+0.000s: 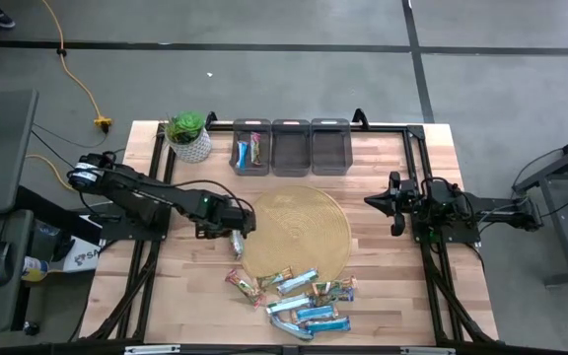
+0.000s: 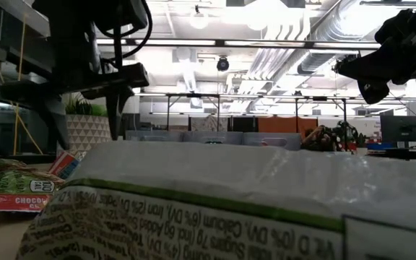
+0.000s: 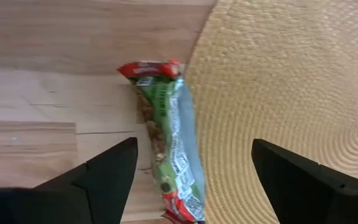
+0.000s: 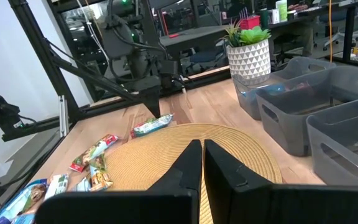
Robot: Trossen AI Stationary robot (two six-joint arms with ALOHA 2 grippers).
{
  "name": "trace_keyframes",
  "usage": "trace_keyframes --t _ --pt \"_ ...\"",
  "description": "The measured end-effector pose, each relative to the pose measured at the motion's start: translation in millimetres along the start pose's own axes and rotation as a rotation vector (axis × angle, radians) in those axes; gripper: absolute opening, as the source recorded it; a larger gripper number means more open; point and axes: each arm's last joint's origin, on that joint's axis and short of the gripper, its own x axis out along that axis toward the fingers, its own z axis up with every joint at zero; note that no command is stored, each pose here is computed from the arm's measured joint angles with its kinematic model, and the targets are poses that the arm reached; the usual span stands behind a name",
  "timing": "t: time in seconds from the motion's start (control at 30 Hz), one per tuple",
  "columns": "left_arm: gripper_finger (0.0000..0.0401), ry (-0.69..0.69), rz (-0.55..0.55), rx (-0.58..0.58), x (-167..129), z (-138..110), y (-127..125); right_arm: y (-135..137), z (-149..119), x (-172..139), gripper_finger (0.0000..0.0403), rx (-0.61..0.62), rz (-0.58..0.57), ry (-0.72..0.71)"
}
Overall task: Pick and place Granola Bars by type
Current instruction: Put the red granola bar into the left black bin
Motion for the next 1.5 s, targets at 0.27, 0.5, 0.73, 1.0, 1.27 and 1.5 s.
trace_keyframes --t 0.27,0.5,0.73,1.0,1.27,1.5 --pt "0.0312 0.031 0.055 -0.004 3.9 -0.5 3.5 0.0 0.0 0.0 0.0 0.0 0.0 0.0" --pt "0.0312 0.099 0.01 -0.074 24.3 -1.2 12.2 0.0 -0.1 0.0 0.0 0.0 0.0 0.001" --pt "0.0312 0.108 -0.018 -0.103 30.4 -0.9 15.5 0.0 -0.4 0.3 0.0 0.0 -0.001 0.005" --pt "0.0295 0.104 -0.017 -0.097 30.7 -0.7 15.8 -0.1 -0.3 0.3 0.0 0.0 -0.001 0.004" --pt "0.024 0.109 -0.006 -0.077 32.3 -1.0 16.2 -0.1 -0.3 0.3 0.0 0.0 -0.001 0.004" --pt "0.0213 0.113 -0.007 -0.077 35.3 -1.0 17.1 0.0 -0.2 0.3 0.0 0.0 -0.001 0.004"
